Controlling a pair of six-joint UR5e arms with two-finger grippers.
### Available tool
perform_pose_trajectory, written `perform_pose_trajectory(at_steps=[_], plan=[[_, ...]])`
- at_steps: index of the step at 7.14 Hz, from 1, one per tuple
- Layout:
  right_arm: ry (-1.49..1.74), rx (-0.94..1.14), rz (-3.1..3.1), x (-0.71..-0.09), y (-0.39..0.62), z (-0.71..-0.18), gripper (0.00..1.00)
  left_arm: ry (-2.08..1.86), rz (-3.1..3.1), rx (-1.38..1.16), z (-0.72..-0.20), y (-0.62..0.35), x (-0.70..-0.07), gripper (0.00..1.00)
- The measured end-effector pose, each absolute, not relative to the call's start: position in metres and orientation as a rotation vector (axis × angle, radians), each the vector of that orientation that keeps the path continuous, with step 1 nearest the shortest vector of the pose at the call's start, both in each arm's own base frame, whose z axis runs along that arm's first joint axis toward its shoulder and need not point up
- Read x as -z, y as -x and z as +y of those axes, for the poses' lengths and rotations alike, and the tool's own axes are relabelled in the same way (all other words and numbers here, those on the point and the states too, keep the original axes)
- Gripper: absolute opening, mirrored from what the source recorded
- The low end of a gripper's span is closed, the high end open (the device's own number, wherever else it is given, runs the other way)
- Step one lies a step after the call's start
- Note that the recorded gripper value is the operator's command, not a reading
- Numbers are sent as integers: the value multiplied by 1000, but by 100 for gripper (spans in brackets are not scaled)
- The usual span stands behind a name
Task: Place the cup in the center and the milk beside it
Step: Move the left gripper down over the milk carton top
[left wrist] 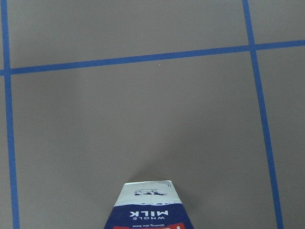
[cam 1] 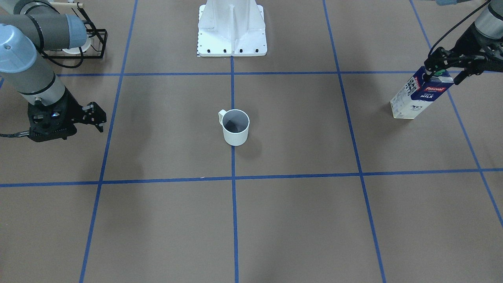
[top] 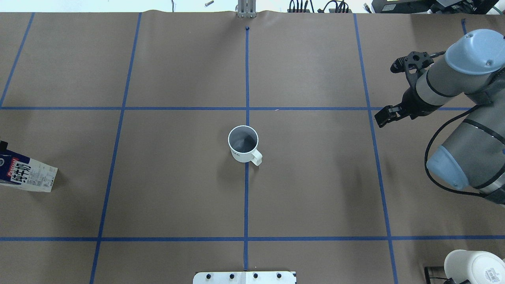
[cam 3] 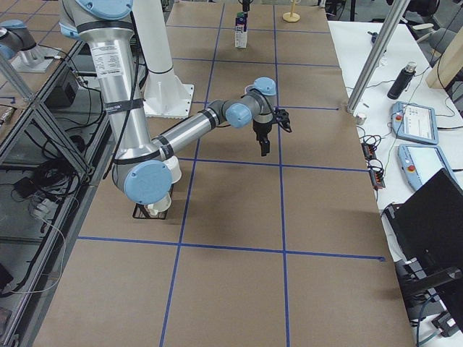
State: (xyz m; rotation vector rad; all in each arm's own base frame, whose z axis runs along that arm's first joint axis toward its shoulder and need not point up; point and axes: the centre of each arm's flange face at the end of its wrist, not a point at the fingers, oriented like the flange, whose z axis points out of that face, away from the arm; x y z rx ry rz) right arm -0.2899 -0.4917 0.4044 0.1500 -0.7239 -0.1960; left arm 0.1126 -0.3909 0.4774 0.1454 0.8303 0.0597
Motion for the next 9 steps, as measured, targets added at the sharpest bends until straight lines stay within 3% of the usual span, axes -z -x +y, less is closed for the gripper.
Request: perform_pose_trajectory(at_steps=[9], plan=[[-144,195,-722,-407,292,-492,100,-122,806,-43,-390,-113,-492,98]])
